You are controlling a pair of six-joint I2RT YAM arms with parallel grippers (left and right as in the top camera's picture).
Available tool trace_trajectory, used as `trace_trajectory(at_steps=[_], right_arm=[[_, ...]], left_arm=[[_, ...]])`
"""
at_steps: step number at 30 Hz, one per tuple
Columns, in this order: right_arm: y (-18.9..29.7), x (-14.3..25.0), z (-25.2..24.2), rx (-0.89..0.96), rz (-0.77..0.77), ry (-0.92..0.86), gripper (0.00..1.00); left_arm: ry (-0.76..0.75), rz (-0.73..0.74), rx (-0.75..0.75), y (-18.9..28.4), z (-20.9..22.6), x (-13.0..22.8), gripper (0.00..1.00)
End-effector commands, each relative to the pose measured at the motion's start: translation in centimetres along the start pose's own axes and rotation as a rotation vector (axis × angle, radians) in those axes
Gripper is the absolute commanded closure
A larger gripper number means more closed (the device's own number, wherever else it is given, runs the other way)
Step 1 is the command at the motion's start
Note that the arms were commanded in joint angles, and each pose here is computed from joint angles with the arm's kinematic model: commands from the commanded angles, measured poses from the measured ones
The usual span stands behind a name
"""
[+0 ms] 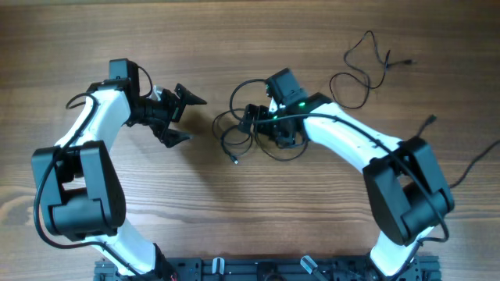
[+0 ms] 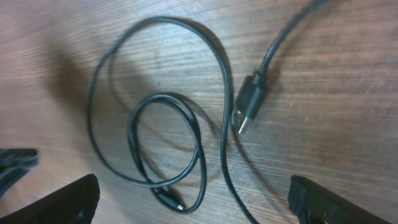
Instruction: Untangle cables
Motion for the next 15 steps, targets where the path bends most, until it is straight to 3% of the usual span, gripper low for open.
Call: trace_trajectory(at_steps=[1, 3, 5, 7, 8, 9, 10, 12, 15], right_arm=[[-1.7, 0.7, -0.1, 0.118, -0.149, -0.042, 0.01], [-2.6, 1.6, -0.2, 0.186, -0.233, -0.052, 0.02], [-3.9, 2.3, -0.3, 0.207, -0.245, -0.065, 0.18], [-5.9, 2.8, -0.2, 0.198, -0.229, -0.044, 0.45], [-6.0, 2.7, -0.2, 0.193, -0.233, -0.044, 0.64], [-5.9, 2.7, 0.0, 0.187, -0.236, -0.04, 0.89], [-5.5, 2.4, 0.3, 0.186, -0.236, -0.015, 0.95], [-2.7, 0.8, 1.3, 0.158, -0.237, -0.006, 0.95], [6.3, -3.2, 3.3, -0.017, -0.302, 0.05, 0.95]], left_arm=[[-0.04, -0.047, -0.042, 0.9, 0.3, -0.2, 0.0], [-0.041, -0.075, -0.099, 0.9, 0.8, -0.4, 0.0], [-0.04, -0.089, -0.127, 0.9, 1.0, -0.6, 0.0], [-0.036, -0.098, -0.155, 1.0, 1.3, -0.6, 0.0], [-0.033, -0.096, -0.161, 1.0, 1.4, -0.5, 0.0], [-0.033, -0.098, -0.165, 1.0, 1.4, -0.6, 0.0], [-0.033, -0.099, -0.165, 1.0, 1.4, -0.6, 0.0], [-0.033, -0.099, -0.165, 1.0, 1.4, -0.6, 0.0], [-0.032, -0.102, -0.172, 1.0, 1.5, -0.6, 0.0]])
Point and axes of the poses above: each gripper's point midway between its finger pads, its own y axis back along the fingers, its own z axis along the line the jaws close on, x = y × z, the point moved 8 cm from there along y, back along the fingers, and after that the axes turned 13 degrees about -y, right-handed, at the moved point
